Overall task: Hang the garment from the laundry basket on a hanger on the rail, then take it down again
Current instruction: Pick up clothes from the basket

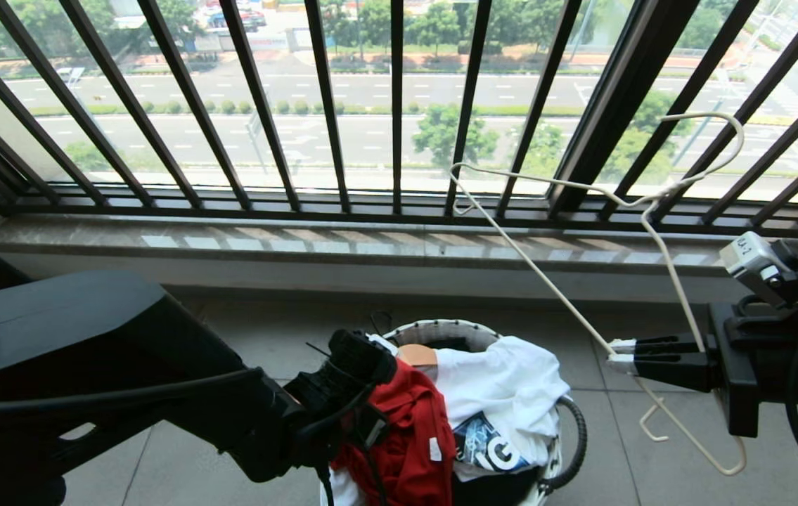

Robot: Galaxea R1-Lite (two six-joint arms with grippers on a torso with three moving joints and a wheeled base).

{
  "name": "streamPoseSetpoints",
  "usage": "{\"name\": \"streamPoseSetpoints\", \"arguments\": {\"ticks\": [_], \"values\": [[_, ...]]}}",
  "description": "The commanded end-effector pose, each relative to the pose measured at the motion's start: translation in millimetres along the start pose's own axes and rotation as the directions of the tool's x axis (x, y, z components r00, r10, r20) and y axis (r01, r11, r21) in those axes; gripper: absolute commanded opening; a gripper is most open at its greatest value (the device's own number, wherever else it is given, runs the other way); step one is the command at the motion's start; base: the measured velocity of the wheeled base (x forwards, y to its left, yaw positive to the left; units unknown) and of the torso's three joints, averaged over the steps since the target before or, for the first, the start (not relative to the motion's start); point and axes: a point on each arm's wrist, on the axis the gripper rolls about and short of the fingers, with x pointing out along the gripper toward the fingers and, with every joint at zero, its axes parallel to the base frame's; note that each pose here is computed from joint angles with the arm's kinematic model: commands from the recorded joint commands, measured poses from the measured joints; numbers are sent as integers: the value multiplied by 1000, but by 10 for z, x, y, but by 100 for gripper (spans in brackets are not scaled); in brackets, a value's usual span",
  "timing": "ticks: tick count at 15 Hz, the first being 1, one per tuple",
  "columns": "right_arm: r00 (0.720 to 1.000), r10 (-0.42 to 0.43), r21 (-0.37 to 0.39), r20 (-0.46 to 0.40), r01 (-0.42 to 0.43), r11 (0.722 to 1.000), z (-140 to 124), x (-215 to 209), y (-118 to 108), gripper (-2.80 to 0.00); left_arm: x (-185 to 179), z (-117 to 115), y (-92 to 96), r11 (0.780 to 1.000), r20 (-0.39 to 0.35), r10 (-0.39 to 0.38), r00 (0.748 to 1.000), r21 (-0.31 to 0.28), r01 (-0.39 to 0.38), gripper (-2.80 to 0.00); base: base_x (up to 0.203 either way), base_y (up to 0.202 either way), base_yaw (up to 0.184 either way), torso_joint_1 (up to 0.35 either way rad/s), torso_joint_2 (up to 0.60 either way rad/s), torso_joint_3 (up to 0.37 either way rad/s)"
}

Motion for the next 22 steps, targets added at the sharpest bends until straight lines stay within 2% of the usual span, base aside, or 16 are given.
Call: {"name": "streamPoseSetpoints", "arguments": {"ticks": [1,4,7,10,11,17,20,22], "values": [[1000,3,-1,2,-3,1000,-1,-1,-6,-280,108,48,19,1000,5,14,1000,-14,-14,0,0,0,0,0,0,0],[1000,-2,-2,4,2,1000,3,-9,-14,-280,210,95,-21,1000,11,17,1000,-19,-17,0,0,0,0,0,0,0],[1000,-9,-2,5,9,1000,11,-19,-25,-280,130,163,-17,999,43,12,999,-43,-10,0,0,0,0,0,0,0],[1000,-9,-2,5,9,1000,9,-16,-28,-280,122,279,3,995,153,28,988,-95,-14,0,0,0,0,0,0,0],[1000,-8,-1,4,9,1000,7,-14,-31,-280,107,293,29,994,161,33,986,-104,-17,0,0,0,0,0,0,0],[1000,-6,5,0,6,1000,-4,-2,-40,-280,84,291,184,986,152,118,981,-136,-97,0,0,0,0,0,0,0],[1000,-6,6,-1,6,1000,-4,8,-53,-280,-67,329,284,981,176,133,975,-161,-105,0,0,0,0,0,0,0],[1000,-6,6,-1,6,1000,-4,8,-53,-280,-66,296,283,982,166,133,977,-157,-106,0,0,0,0,0,0,0]]}}
